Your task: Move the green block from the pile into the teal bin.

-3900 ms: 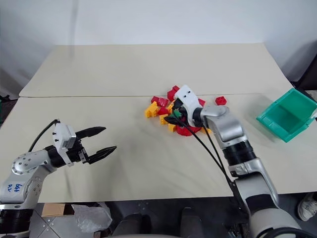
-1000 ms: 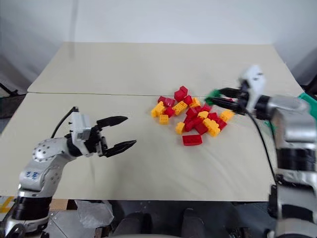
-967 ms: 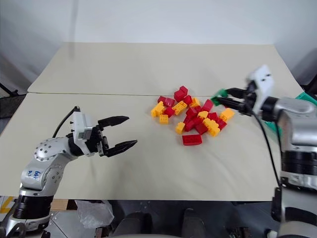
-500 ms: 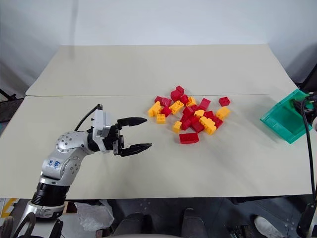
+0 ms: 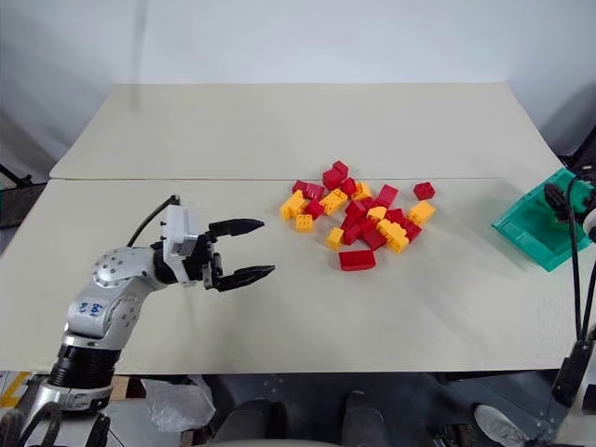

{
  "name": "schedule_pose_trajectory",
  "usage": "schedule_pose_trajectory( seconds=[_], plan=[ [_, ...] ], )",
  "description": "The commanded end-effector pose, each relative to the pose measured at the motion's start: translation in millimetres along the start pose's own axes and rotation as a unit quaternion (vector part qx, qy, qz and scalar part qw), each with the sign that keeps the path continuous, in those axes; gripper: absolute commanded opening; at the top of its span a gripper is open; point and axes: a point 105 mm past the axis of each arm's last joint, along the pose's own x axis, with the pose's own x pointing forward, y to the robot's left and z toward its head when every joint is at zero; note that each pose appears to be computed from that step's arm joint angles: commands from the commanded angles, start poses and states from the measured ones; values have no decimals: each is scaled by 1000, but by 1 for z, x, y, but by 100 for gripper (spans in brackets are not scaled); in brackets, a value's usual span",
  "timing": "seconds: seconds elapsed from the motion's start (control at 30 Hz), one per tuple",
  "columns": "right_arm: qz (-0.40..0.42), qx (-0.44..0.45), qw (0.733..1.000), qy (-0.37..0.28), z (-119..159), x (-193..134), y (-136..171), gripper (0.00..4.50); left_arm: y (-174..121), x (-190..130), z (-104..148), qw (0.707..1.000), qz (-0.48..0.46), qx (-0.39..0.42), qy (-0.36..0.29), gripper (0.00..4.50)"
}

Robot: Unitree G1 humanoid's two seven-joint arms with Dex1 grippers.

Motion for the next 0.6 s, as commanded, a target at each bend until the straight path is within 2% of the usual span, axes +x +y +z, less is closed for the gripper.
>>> schedule_pose_trajectory(
  seconds=[0.03, 0.1, 0.13, 0.2, 0.3, 0.33, 0.4, 0.6],
  plan=[
    [186, 20, 970, -154, 52, -14, 54, 449, 5, -25, 1, 998, 41, 35, 27, 450],
    [287, 38, 939, -184, 52, -30, 90, 449, 7, -41, -6, 995, 69, 40, 52, 450],
    [333, 70, 926, -162, 45, -37, 107, 449, 9, -49, -10, 993, 84, 42, 65, 450],
    [369, 101, 914, -136, 35, -44, 127, 449, 10, -59, -17, 990, 103, 43, 85, 450],
    [503, 17, 860, -84, -1, -82, 175, 449, 9, -75, -21, 986, 128, 45, 98, 450],
    [544, -12, 837, -67, -13, -96, 185, 449, 8, -80, -22, 985, 134, 45, 103, 450],
    [572, -36, 817, -65, -23, -109, 191, 449, 8, -88, -24, 981, 148, 49, 112, 450],
    [543, -31, 836, -74, -28, -109, 185, 449, 7, -96, -24, 977, 171, 58, 114, 450]
  ],
)
